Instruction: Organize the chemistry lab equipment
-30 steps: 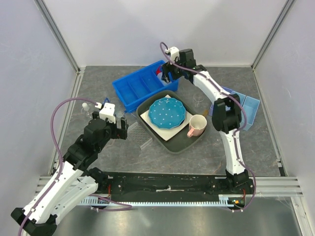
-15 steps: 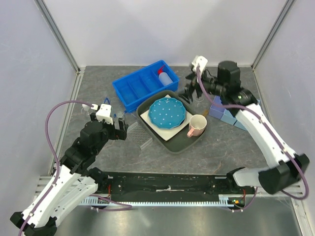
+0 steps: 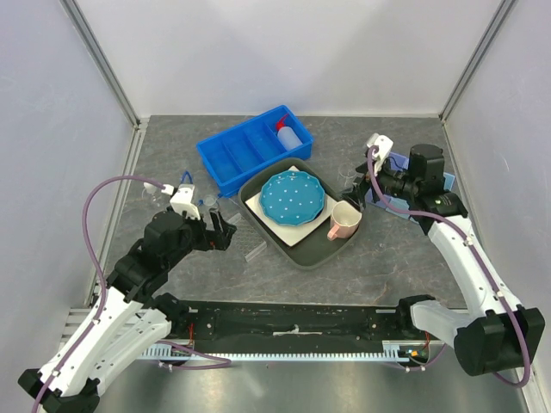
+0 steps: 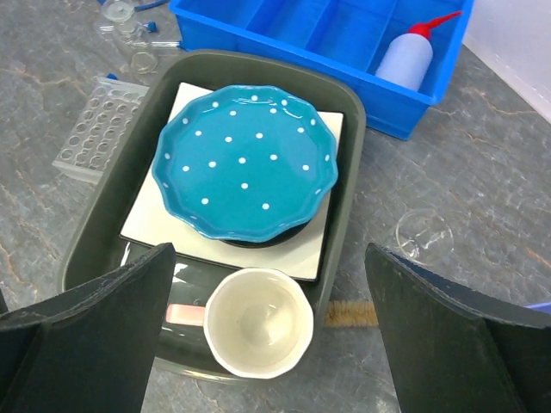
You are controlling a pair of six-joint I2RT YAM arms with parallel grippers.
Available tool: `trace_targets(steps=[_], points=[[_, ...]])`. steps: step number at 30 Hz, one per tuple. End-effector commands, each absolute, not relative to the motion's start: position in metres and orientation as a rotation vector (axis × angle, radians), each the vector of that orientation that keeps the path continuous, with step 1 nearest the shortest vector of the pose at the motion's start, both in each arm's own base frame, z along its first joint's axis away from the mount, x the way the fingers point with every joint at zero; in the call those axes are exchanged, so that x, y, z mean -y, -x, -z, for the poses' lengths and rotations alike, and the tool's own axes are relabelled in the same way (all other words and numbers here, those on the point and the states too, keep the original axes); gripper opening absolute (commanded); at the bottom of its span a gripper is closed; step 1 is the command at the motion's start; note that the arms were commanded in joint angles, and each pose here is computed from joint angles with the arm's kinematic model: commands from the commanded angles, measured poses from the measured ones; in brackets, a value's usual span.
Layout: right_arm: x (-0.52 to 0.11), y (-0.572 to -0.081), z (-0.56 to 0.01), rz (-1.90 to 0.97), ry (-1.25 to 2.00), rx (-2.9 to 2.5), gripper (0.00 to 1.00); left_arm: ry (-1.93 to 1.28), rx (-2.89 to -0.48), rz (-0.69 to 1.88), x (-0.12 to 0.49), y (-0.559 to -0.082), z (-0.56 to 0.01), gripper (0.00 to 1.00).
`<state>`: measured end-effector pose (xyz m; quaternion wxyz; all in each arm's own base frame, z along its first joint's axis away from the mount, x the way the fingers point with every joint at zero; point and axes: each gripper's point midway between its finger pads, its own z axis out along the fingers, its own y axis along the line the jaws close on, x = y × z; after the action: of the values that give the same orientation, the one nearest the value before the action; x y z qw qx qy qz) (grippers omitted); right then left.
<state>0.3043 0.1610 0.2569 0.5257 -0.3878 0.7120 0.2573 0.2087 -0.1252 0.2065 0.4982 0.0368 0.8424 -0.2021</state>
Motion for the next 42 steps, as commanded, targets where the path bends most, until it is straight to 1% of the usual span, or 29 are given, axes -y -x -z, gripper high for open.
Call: trace_targets(steps=[1, 5, 9, 13, 18, 19, 20, 25, 32, 42], points=[[-0.15, -0.312, -0.268, -0.578, 0.895, -1.638, 0.98, -0.038, -2.058, 0.624, 0.14, -0.201, -0.213, 1.0], [-0.142, -0.316, -0.255, -0.592, 0.856, -1.684, 0.98, -0.044, -2.073, 0.633, 0.143, -0.203, -0.213, 1.0], [-0.144, -0.311, -0.247, -0.661, 0.849, -1.697, 0.98, -0.047, -2.09, 0.588, 0.143, -0.211, -0.208, 1.0], [-0.145, -0.311, -0.244, -0.684, 0.84, -1.706, 0.98, 0.012, -2.095, 0.409, 0.122, -0.229, -0.202, 1.0], [-0.145, -0.31, -0.245, -0.689, 0.838, -1.703, 0.98, 0.021, -2.172, 0.223, 0.1, -0.258, -0.185, 0.98], [-0.145, -0.31, -0.244, -0.691, 0.837, -1.706, 0.98, 0.001, -2.185, 0.266, 0.106, -0.261, -0.188, 0.94], [-0.145, -0.31, -0.245, -0.69, 0.839, -1.702, 0.98, -0.009, -2.196, 0.278, 0.105, -0.265, -0.187, 0.93], [-0.143, -0.31, -0.245, -0.68, 0.835, -1.703, 0.98, -0.004, -2.235, 0.385, 0.105, -0.286, -0.184, 0.91], [-0.143, -0.311, -0.243, -0.676, 0.836, -1.708, 0.98, -0.055, -2.269, 0.357, 0.104, -0.293, -0.177, 0.9], [-0.142, -0.314, -0.236, -0.682, 0.833, -1.729, 0.98, -0.122, -2.253, 0.331, 0.1, -0.29, -0.18, 0.89]])
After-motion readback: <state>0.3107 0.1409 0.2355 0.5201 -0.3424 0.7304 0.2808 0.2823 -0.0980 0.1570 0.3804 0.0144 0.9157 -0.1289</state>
